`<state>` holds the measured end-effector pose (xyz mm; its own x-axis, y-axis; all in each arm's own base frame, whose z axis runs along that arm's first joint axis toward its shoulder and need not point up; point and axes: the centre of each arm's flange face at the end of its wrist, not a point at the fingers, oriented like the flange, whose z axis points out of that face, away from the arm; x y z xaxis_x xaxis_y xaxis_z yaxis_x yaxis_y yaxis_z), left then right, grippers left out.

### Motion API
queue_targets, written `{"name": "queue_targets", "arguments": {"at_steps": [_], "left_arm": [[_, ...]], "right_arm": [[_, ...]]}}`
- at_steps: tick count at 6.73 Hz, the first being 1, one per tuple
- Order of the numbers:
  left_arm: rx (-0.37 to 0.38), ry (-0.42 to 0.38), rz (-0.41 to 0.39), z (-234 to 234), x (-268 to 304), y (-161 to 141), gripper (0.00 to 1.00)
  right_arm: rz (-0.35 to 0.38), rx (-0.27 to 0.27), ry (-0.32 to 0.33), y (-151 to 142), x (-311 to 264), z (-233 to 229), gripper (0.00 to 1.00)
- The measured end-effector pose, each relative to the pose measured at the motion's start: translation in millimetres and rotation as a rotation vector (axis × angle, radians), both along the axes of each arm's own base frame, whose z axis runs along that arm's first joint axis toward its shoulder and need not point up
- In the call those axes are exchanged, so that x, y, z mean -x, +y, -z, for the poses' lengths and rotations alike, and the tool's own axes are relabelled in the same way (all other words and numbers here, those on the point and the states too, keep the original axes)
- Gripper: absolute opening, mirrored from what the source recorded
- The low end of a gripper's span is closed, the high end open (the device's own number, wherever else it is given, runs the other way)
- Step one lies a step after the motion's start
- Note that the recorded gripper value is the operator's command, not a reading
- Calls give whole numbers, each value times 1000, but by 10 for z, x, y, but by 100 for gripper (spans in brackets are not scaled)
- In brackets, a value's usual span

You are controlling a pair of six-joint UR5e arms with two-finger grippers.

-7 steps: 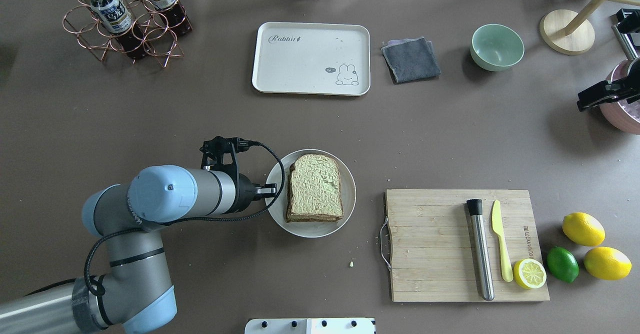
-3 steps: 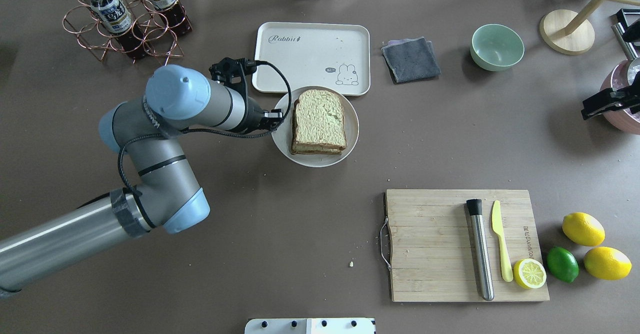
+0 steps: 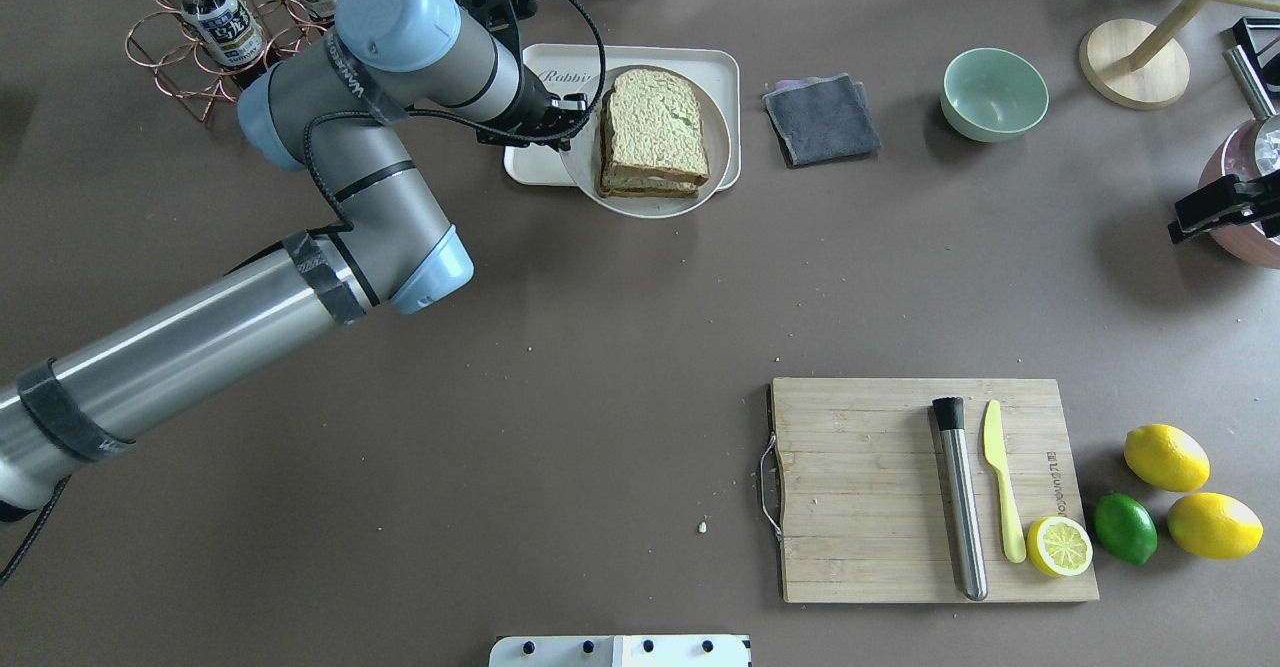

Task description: Make sandwich and place on tray

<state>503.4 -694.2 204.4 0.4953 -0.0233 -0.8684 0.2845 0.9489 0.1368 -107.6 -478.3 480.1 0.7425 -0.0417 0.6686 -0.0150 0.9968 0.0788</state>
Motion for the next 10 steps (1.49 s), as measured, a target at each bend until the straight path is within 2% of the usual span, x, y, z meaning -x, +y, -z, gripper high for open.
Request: {"name": "queue_targets", "arguments": {"at_steps": [1, 2, 3, 4, 7, 8, 10], "left_arm": [[-2, -26, 5, 2, -19, -183, 0], [-7, -37, 8, 29, -62, -231, 27], [-16, -43, 9, 72, -137, -209, 90], [-28, -48, 11, 106, -217, -161, 97], [-63, -29, 29, 205, -88, -105, 97], [-76, -10, 32, 171, 119, 38, 97], [-56, 28, -27, 1, 733, 657, 97]], "right_arm": [[-1, 2, 1, -5, -8, -14, 100], [0, 6, 1, -10, -8, -33, 100], [0, 10, 2, -16, -7, -60, 100], [0, 13, 3, -19, -5, -78, 100], [1, 20, 6, -22, 2, -113, 100], [1, 27, 8, -29, 5, -149, 100], [2, 38, 15, -33, 5, -221, 100]]}}
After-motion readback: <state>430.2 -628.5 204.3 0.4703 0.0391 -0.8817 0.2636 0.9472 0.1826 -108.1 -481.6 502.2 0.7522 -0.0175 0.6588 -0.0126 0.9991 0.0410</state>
